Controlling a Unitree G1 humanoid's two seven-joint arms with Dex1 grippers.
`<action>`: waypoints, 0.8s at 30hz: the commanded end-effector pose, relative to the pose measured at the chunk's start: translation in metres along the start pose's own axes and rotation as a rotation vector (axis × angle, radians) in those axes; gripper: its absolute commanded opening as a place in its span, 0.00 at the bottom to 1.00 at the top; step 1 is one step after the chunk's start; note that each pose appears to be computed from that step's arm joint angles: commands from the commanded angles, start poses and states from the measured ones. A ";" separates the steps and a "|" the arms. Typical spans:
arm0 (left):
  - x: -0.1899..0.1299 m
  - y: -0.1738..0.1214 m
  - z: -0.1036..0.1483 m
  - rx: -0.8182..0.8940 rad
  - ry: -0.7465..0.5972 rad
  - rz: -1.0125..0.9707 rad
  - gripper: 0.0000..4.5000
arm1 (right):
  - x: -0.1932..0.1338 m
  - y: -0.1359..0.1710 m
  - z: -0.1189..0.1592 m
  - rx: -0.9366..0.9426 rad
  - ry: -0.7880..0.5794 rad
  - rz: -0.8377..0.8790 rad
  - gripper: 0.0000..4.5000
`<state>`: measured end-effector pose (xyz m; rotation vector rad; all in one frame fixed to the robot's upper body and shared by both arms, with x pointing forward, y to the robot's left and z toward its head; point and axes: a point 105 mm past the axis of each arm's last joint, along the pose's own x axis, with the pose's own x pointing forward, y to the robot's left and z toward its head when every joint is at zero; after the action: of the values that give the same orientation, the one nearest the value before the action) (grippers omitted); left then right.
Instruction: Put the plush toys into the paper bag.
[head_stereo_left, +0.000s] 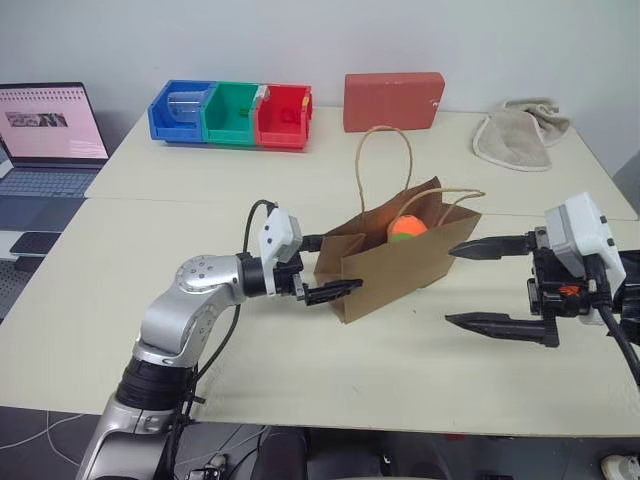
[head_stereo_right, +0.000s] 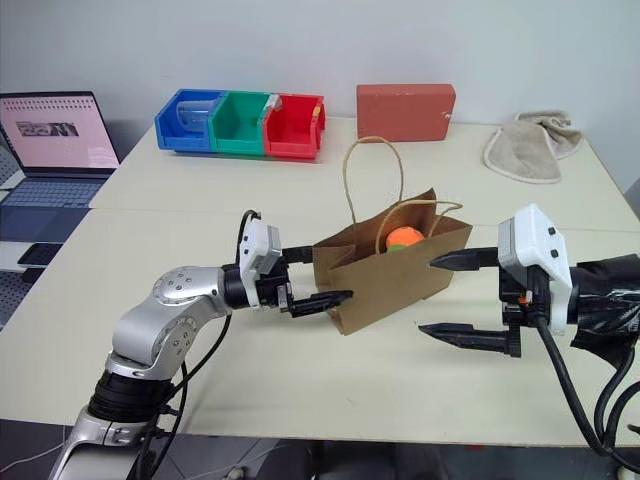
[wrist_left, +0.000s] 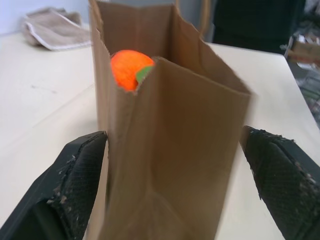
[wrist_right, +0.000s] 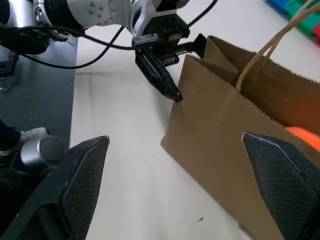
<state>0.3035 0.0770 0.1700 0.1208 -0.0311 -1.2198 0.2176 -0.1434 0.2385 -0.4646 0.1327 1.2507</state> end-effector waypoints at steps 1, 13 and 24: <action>-0.003 0.007 0.009 0.051 -0.024 0.028 0.87 | 0.000 0.001 0.006 -0.039 -0.025 -0.006 1.00; 0.000 0.009 0.006 0.077 -0.013 0.010 0.04 | 0.004 0.004 0.008 -0.066 -0.077 -0.032 1.00; -0.008 0.021 0.010 0.058 -0.016 -0.076 0.01 | 0.003 0.002 0.007 -0.105 -0.122 -0.107 1.00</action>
<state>0.3201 0.0884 0.1703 0.1535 -0.0318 -1.2675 0.2201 -0.1381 0.2357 -0.4428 -0.0153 1.1908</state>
